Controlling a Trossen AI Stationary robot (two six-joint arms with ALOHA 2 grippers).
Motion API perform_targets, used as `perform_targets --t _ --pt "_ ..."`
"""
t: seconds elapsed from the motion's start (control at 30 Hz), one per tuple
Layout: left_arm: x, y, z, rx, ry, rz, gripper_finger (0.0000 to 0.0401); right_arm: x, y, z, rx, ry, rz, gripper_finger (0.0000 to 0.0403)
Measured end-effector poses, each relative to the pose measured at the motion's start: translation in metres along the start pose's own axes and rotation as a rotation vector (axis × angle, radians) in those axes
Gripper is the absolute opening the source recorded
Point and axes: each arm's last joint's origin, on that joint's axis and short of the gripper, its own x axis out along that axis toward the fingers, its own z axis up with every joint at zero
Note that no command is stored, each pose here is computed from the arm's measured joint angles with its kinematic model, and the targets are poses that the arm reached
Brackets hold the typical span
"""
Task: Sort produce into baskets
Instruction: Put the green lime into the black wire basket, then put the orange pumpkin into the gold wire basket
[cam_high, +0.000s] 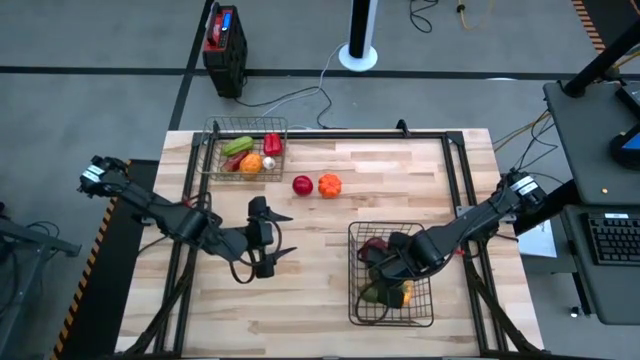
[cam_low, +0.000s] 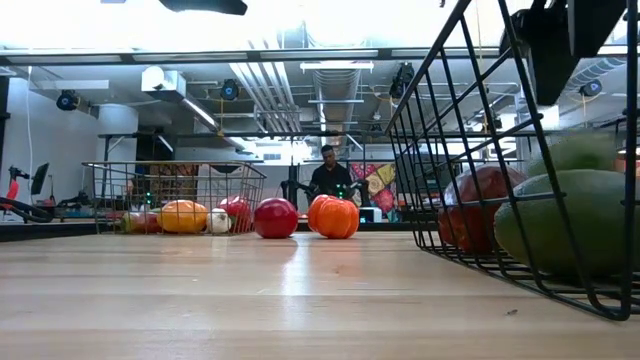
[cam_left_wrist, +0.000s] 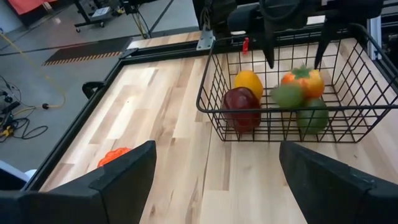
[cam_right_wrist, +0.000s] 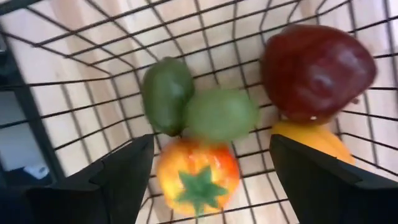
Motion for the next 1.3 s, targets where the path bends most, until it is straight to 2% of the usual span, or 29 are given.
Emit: perform_targets --t 0.57,0.7,0.8,1.03,1.17,1.3 --pt "0.001 -0.001 -0.001 0.001 0.003 0.001 0.032 0.0 -0.002 0.003 -0.015 -0.018 -0.016 0.0338" --pt "0.001 -0.001 -0.001 -0.001 0.003 0.001 0.032 0.0 0.002 0.01 -0.03 -0.134 -0.005 0.0334" --pt "0.001 -0.001 -0.001 -0.006 0.003 0.001 0.032 -0.002 0.014 0.023 -0.113 -0.292 0.095 0.033" --pt "0.001 -0.001 -0.001 -0.014 0.003 0.0 0.032 -0.013 0.041 0.046 -0.409 -0.664 0.374 0.0331" --pt "0.001 -0.001 -0.001 -0.024 0.003 0.0 0.032 -0.017 0.048 0.051 -0.576 -0.815 0.448 0.0331" --pt "0.001 -0.001 -0.001 -0.029 0.004 0.0 0.032 -0.015 0.05 0.051 -0.721 -0.939 0.461 0.0329"
